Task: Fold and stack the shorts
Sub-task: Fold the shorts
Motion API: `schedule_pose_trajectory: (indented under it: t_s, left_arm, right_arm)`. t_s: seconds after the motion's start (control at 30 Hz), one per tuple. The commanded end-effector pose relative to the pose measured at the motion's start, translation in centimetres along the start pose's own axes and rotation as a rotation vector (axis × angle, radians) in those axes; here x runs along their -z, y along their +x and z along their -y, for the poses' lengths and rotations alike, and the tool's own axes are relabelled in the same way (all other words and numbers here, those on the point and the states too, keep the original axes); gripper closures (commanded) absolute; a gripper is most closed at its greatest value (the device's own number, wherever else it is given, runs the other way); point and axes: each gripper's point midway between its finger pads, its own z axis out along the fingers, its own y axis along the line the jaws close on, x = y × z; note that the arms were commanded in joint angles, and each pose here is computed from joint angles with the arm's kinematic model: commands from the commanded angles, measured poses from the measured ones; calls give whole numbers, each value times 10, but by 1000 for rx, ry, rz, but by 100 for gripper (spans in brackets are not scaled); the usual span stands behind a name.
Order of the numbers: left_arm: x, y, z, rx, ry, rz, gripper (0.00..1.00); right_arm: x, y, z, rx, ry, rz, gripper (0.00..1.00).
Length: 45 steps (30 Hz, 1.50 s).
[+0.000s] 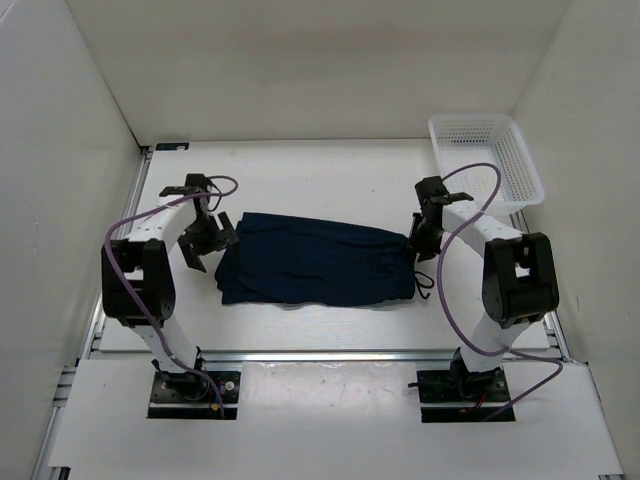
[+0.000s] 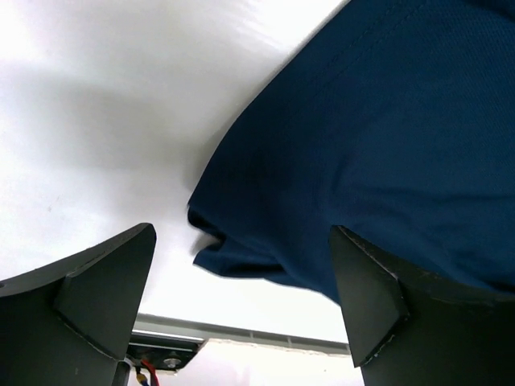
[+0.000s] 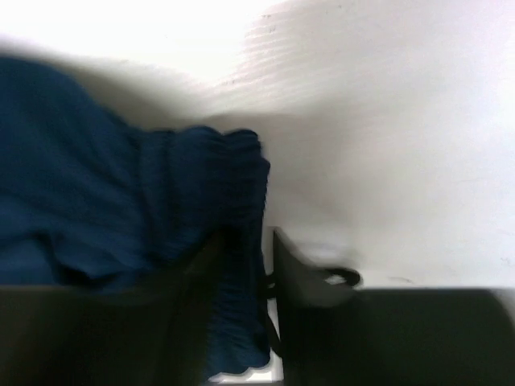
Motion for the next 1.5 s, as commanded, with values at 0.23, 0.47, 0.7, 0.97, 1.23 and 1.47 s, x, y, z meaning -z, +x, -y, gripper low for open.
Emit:
schedule_pose_trajectory:
  t_s: [0.23,0.47,0.7,0.97,1.23,1.47]
  left_arm:
    - [-34,-27,5,-13,-72,5,0]
    - [-57,23,32,-74,4,-147,3]
    - [-63,51,41,-45,78,-196,29]
    - [-40,24,47,-18,90,-106,90]
    - [45,-62,17,55,-35,175,90]
    - [100,-101,26,27,-20,304,90]
  right_arm:
    - [112,-45,1,4,-23,283,17]
    - [138,-38,11,5,-10,330,11]
    - [149,-36,12,-6,-24,354,11]
    - [156,-28,19,1,-16,361,11]
    - [159,-17,27,19,-4,368,11]
    - [154,-10,31,20,2,356,11]
